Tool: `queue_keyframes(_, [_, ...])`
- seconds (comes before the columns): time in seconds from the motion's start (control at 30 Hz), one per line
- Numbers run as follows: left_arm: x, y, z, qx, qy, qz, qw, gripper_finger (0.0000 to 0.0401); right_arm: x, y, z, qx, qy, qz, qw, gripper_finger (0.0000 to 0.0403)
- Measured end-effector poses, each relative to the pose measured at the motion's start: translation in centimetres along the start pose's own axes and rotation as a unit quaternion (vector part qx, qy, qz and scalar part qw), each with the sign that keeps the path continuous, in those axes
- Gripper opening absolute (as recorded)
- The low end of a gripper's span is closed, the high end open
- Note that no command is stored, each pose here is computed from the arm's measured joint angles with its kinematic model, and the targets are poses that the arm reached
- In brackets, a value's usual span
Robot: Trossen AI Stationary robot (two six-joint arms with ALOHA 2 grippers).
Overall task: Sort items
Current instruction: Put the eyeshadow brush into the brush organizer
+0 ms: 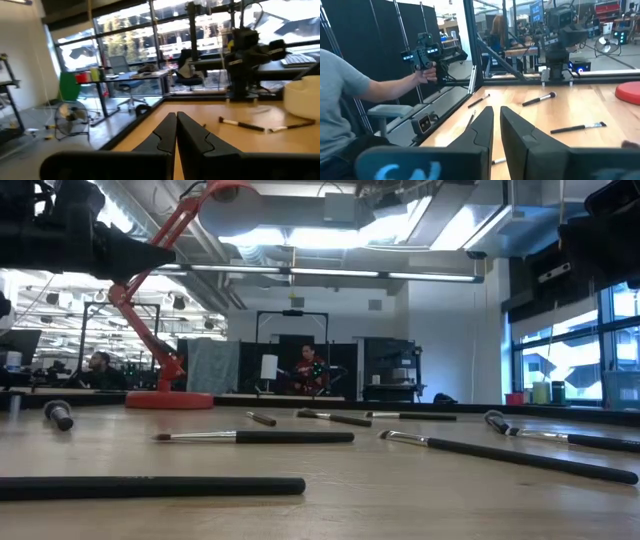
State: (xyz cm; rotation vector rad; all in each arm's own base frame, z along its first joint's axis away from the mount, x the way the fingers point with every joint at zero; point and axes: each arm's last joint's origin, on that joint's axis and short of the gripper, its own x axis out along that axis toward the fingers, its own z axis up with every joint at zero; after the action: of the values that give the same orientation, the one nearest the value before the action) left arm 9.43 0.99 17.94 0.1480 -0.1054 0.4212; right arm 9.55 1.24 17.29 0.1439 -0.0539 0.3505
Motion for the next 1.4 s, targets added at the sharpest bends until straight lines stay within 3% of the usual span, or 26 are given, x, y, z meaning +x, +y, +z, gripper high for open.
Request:
queue_keyframes(0.17, [0.0,0.0,0.2,-0.027,-0.008,0.002,1.000,0.0010,0.0,0.2,0.9,0.009,-0.047,0.009,0.999,0.0035])
queue_keyframes(0.37, [0.0,0.3,0.0,0.012,0.006,0.049,0.999,0.0007,-0.2,0.3,2.1,0.044,-0.110,0.011,0.993,0.0035])
queue_keyframes(0.5, [0.0,0.6,-0.6,0.030,0.046,0.107,0.993,0.0007,-0.3,-0.4,2.1,0.107,-0.135,-0.099,0.980,0.0035])
queue_keyframes(0.6, [0.2,0.8,-1.1,0.041,0.072,0.130,0.988,0.0007,-0.2,-1.4,1.1,0.129,-0.114,-0.240,0.955,0.0035])
queue_keyframes(0.7, [0.6,1.0,-1.5,0.034,0.091,0.143,0.985,0.0011,-0.2,-2.1,0.2,0.130,-0.084,-0.322,0.934,0.0035])
queue_keyframes(0.83, [1.0,1.4,-1.9,0.025,0.106,0.166,0.980,0.0032,0.0,-2.8,0.2,0.129,-0.061,-0.371,0.918,0.0035])
queue_keyframes(1.03, [1.7,1.7,-2.1,-0.041,0.100,0.169,0.980,0.0065,0.9,-3.8,2.1,0.135,-0.041,-0.417,0.898,0.0035])
queue_keyframes(1.2, [2.2,1.7,-2.6,-0.053,0.122,0.166,0.977,0.0064,1.7,-4.8,4.7,0.064,-0.012,-0.457,0.887,0.0035])
queue_keyframes(1.3, [2.6,1.7,-2.8,-0.052,0.126,0.174,0.975,0.0062,2.0,-5.5,6.2,0.028,-0.007,-0.503,0.864,0.0035])
queue_keyframes(1.4, [3.0,1.7,-3.1,-0.060,0.134,0.173,0.974,0.0063,2.4,-6.5,7.1,0.050,0.010,-0.539,0.841,0.0035])
